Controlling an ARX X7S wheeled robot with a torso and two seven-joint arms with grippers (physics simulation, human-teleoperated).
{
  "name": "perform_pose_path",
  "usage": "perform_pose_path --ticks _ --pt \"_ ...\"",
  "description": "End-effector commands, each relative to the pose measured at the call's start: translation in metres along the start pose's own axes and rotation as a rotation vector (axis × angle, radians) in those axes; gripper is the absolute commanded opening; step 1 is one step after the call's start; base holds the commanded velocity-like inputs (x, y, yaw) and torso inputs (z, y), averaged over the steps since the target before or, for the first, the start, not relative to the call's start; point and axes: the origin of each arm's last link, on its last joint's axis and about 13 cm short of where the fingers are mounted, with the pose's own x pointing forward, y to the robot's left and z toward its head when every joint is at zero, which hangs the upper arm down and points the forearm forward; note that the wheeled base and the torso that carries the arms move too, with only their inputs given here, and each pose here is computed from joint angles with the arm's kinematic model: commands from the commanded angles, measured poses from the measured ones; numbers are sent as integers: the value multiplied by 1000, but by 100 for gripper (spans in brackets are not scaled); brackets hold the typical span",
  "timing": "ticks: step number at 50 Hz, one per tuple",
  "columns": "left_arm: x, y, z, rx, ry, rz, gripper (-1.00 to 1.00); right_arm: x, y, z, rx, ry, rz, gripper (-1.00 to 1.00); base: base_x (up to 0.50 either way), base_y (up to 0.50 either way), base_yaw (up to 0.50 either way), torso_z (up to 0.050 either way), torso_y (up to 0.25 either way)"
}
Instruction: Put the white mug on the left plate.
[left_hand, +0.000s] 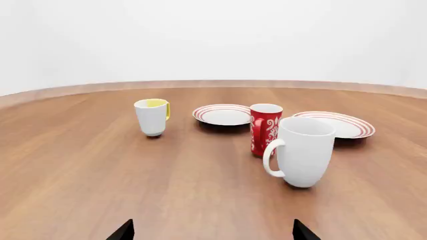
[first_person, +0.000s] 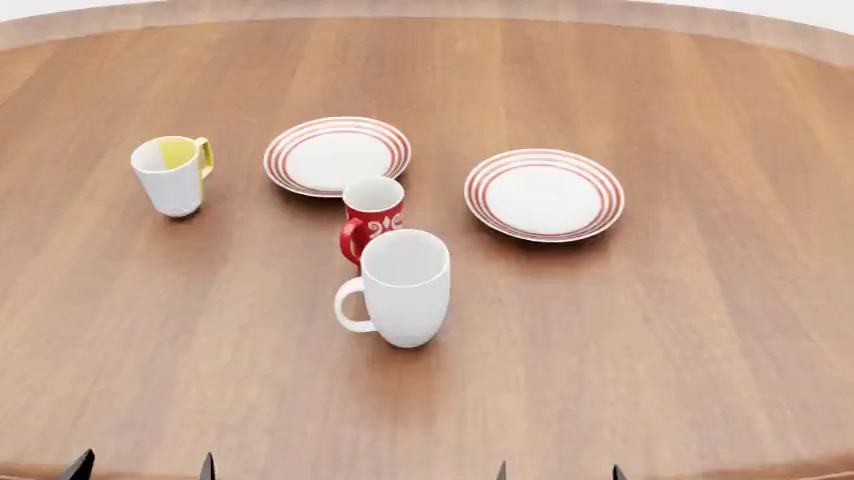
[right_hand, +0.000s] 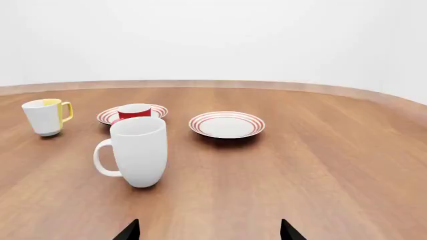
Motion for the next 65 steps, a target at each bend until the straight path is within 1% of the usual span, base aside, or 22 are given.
perform_pose_path --ticks 1,2,3,5,6,7,11,12,13,16,20,26,31,36,42,44,65 --pt "0 0 0 0 0 0 100 0 0 -1 0 0 0 100 0 0 0 0 0" --pt "0 0 0 7 11 -8 100 0 -1 2 2 2 -1 100 0 0 0 0 0" --pt "1 2 -1 27 11 -14 100 0 -3 4 -22 -1 3 100 0 0 0 0 0" --pt "1 6 4 39 13 -21 100 -2 -6 12 -33 -3 7 100 0 0 0 0 0" --pt "2 9 10 55 2 -20 100 -3 -8 17 -39 -6 15 100 0 0 0 0 0" --pt "0 11 16 52 2 -24 100 -4 -9 20 -49 -11 10 100 0 0 0 0 0" --pt "-2 17 34 62 -14 -45 100 -8 -12 32 -43 -20 24 100 0 0 0 0 0" --pt "-3 17 38 65 -15 -51 100 -9 -12 35 -38 -19 30 100 0 0 0 0 0" --pt "-5 18 43 72 -17 -56 100 -11 -12 38 -60 -24 34 100 0 0 0 0 0" --pt "-9 20 49 98 -21 -71 100 -12 -13 48 -49 -33 38 100 0 0 0 0 0" --pt "-11 20 57 149 -16 -92 100 -11 -13 58 -82 -43 41 100 0 0 0 0 0" --pt "-14 25 77 144 -48 -87 100 -11 -13 73 -119 -74 58 100 0 0 0 0 0" --pt "-17 25 85 162 -67 -96 100 -11 -13 83 -138 -96 50 100 21 0 0 0 0" --pt "-19 26 87 181 -72 -110 100 -10 -13 87 -151 -111 50 100 228 0 0 0 0" --pt "-20 27 88 174 -79 -106 100 -10 -13 88 -159 -114 49 100 340 0 0 0 0" --pt "-20 28 88 186 -80 -100 100 -10 -13 89 -159 -114 47 100 340 0 0 0 0" --pt "-20 25 85 182 -81 -111 100 -9 -13 90 -151 -127 47 100 345 0 0 0 0"
